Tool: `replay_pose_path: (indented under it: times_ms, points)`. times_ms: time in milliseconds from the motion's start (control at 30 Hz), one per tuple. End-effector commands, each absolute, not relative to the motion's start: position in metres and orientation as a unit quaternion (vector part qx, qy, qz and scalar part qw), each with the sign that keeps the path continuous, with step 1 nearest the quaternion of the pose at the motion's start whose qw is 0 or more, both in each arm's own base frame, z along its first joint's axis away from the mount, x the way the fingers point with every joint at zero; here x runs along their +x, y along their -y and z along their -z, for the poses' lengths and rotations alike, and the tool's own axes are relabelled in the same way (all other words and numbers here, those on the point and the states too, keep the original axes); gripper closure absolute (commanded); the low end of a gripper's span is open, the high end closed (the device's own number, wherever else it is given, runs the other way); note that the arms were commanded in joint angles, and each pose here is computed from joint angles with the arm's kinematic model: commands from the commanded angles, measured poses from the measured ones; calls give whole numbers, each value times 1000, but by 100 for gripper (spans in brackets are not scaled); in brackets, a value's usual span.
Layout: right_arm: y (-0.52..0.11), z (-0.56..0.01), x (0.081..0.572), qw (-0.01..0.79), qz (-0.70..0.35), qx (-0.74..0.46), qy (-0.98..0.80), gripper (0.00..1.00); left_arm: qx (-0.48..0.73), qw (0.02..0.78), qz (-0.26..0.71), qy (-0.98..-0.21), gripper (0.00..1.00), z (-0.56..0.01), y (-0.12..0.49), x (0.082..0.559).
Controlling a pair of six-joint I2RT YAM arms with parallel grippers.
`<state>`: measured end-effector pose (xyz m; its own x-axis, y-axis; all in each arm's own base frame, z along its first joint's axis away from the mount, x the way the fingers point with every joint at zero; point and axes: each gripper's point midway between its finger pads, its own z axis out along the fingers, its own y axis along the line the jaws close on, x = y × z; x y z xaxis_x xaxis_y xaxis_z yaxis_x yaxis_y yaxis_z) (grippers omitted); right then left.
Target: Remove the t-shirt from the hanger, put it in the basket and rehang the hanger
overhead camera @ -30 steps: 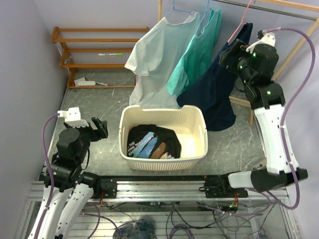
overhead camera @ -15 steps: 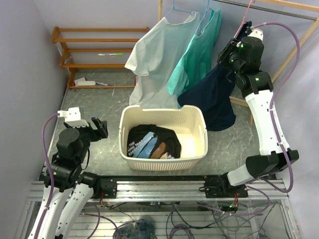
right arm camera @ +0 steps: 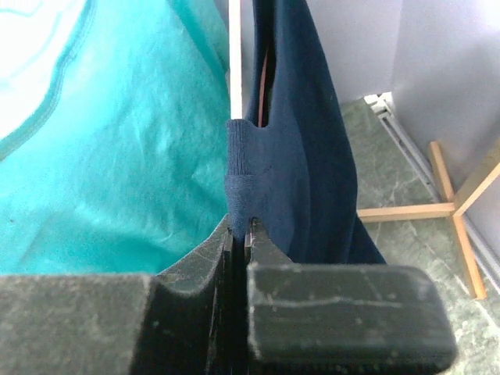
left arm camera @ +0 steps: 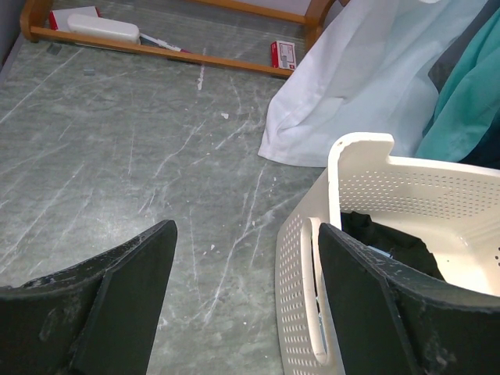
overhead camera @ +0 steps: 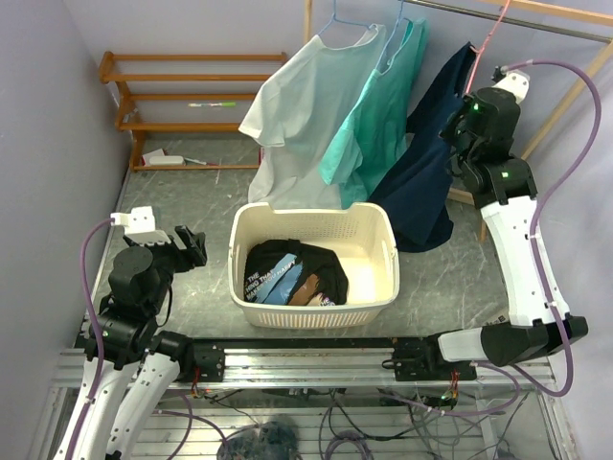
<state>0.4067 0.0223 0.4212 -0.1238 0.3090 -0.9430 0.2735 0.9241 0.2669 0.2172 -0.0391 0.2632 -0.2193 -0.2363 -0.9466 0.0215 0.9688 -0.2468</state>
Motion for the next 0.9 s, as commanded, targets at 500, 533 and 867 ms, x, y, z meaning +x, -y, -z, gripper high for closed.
replay_pose_path:
  times_ms: [500,533,867]
  points:
    - [3,-540,388,746,21,186,-639,100,-62,632,117,-764,16,-274,43,216]
    - [2,-540,385,747,18,186,-638,100,-63,631,116,-764,16,-274,43,216]
    - [9,-530,312,758,-21,193,-623,100,-64,627,114,-768,16,-273,43,217]
